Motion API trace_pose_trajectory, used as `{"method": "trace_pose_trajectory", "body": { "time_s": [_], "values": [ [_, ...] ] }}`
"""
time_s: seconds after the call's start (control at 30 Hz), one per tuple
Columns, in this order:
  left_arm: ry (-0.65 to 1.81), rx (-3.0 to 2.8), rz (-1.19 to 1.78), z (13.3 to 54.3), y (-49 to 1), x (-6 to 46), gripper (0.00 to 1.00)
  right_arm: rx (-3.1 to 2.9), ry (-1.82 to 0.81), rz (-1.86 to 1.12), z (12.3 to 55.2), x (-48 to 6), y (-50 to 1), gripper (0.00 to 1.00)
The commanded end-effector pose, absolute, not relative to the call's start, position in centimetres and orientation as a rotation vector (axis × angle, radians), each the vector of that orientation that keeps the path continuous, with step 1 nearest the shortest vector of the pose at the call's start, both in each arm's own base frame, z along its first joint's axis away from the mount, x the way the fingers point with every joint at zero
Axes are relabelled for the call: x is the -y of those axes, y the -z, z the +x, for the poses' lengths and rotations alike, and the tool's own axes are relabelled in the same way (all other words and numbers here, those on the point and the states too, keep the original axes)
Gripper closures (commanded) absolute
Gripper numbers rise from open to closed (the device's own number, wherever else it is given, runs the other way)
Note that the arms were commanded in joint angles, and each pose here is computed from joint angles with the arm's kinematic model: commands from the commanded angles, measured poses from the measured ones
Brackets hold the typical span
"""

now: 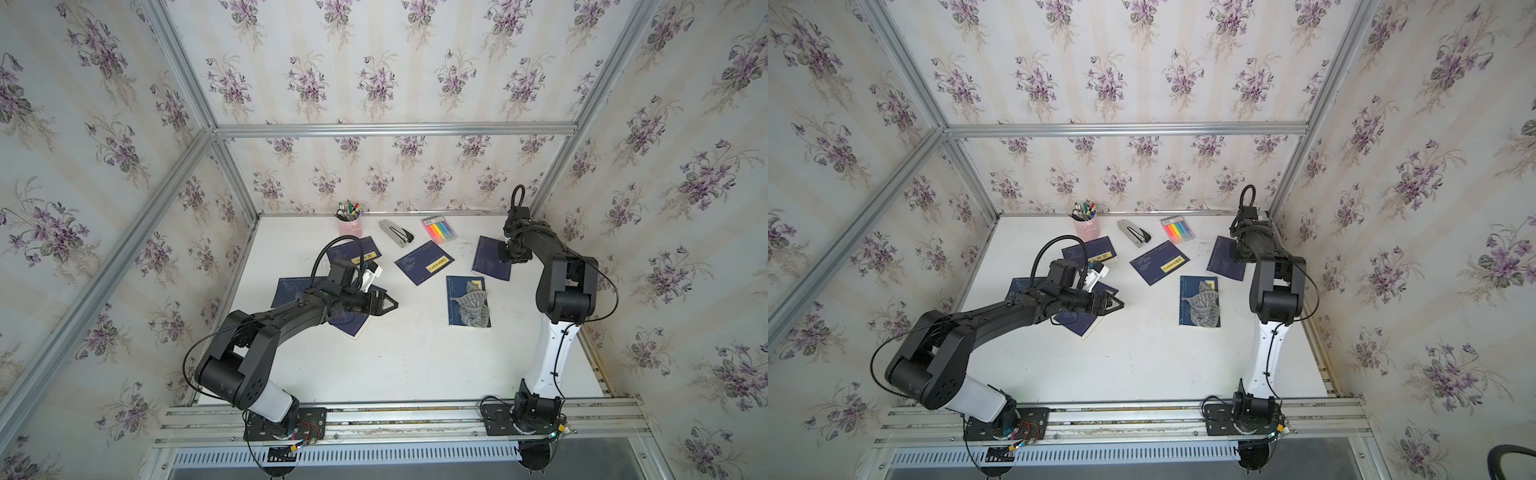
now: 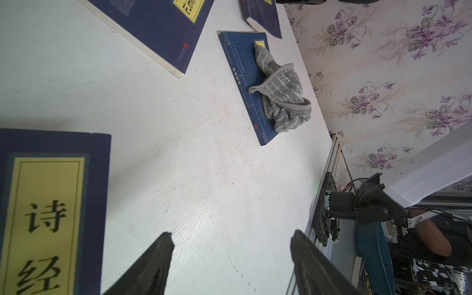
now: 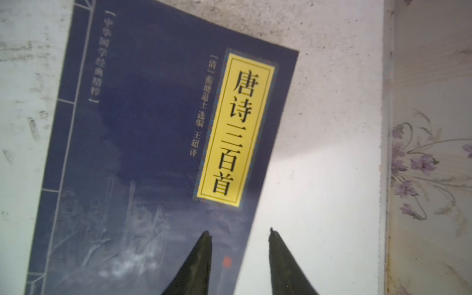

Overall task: Wipe the cover of the book
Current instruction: Place the book at the center of the board, then move the book to the center of the board.

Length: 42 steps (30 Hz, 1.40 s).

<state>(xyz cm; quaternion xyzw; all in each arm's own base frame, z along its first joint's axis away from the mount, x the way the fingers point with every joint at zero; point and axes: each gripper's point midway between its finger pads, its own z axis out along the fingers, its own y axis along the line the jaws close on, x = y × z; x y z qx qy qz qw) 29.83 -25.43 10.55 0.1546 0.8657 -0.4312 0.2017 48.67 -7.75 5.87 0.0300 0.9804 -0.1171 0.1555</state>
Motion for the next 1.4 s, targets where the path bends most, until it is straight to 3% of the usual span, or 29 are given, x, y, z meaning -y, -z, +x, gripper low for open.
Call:
{"method": "trace_pose_trajectory", "body": {
  "time_s": [0.0, 0.13, 0.3, 0.57, 0.7, 1.37],
  "values": [
    [1.207, -2.385, 0.450, 30.1, -11.0, 25.6, 0.26, -2.777, 0.425, 0.145, 48.5, 8.7, -7.1, 0.59],
    [1.205, -2.386, 0.449, 30.0, -10.9, 25.5, 0.26, -2.737, 0.489, 0.173, 48.6, 8.8, -8.5, 0.58],
    [1.182, -2.398, 0.437, 30.2, -10.5, 25.3, 0.26, -2.694, 0.345, 0.074, 48.1, 2.8, -10.7, 0.52],
    [1.084, -2.417, 0.406, 30.7, -10.1, 24.4, 0.24, -2.644, -0.175, 0.133, 41.2, -4.9, -10.3, 0.43],
    [1.088, -2.411, 0.407, 30.8, -10.1, 24.5, 0.23, -2.645, -0.268, 0.163, 38.5, -6.3, -9.3, 0.41],
    [1.075, -2.414, 0.417, 30.7, -9.7, 24.4, 0.23, -2.760, -0.093, 0.262, 36.4, -5.3, -2.7, 0.40]
  ]
}}
